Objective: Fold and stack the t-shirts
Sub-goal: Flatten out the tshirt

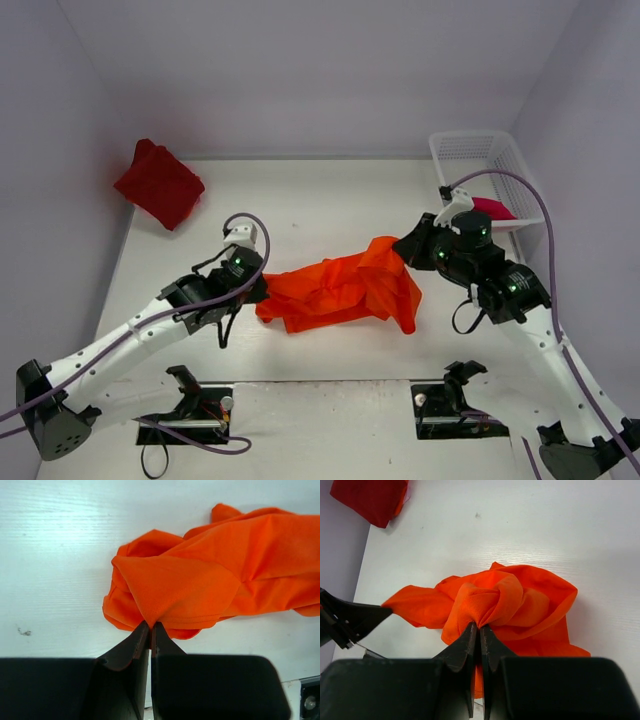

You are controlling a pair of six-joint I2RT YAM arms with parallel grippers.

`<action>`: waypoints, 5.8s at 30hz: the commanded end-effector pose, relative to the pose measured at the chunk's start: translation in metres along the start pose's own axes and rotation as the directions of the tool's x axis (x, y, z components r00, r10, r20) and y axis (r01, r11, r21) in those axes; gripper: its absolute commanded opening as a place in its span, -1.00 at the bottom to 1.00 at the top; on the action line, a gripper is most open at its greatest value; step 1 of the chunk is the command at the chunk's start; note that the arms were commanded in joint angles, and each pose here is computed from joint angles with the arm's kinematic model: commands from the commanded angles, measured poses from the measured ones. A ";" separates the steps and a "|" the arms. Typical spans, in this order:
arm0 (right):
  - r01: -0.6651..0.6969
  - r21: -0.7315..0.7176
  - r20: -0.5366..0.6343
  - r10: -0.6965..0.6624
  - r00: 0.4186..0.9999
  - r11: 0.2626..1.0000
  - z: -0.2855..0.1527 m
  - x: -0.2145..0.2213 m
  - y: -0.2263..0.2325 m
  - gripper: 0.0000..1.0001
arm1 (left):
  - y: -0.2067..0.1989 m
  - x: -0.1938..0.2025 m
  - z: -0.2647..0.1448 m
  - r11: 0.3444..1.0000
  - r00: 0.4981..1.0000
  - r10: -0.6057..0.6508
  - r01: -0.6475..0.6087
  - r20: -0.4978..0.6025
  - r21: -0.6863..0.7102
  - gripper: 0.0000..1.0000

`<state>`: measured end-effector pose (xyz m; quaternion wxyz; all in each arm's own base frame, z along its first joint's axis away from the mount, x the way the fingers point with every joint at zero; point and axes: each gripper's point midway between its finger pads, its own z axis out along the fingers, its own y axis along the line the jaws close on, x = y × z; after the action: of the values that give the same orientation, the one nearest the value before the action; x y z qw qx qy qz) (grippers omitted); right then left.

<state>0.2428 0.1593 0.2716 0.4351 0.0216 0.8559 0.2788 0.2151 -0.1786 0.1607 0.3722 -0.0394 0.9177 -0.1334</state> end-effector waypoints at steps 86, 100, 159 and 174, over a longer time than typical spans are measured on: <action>-0.178 0.012 -0.475 0.162 0.865 0.984 0.014 0.171 -0.040 -0.63 | 0.073 -0.211 -0.209 0.981 0.803 -0.025 0.135 0.596 -0.140 -1.00; -0.126 0.087 -0.447 0.152 0.882 0.988 0.025 0.167 -0.055 -0.29 | 0.075 -0.211 -0.206 0.978 0.805 -0.014 0.134 0.593 -0.159 -1.00; 0.340 -0.028 -0.469 -0.313 0.826 0.940 0.062 0.231 0.007 -0.18 | 0.074 -0.194 -0.179 0.980 0.832 -0.049 0.147 0.553 -0.135 -1.00; 0.346 -0.051 -0.506 -0.323 0.800 0.937 0.072 0.259 0.005 -0.20 | 0.076 -0.193 -0.174 0.978 0.836 -0.047 0.149 0.546 -0.144 -1.00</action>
<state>0.1332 0.2581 0.0481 0.2261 -0.1931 0.9409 0.1623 0.2279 -0.0331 0.3772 0.5848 -0.1437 0.7974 -0.0384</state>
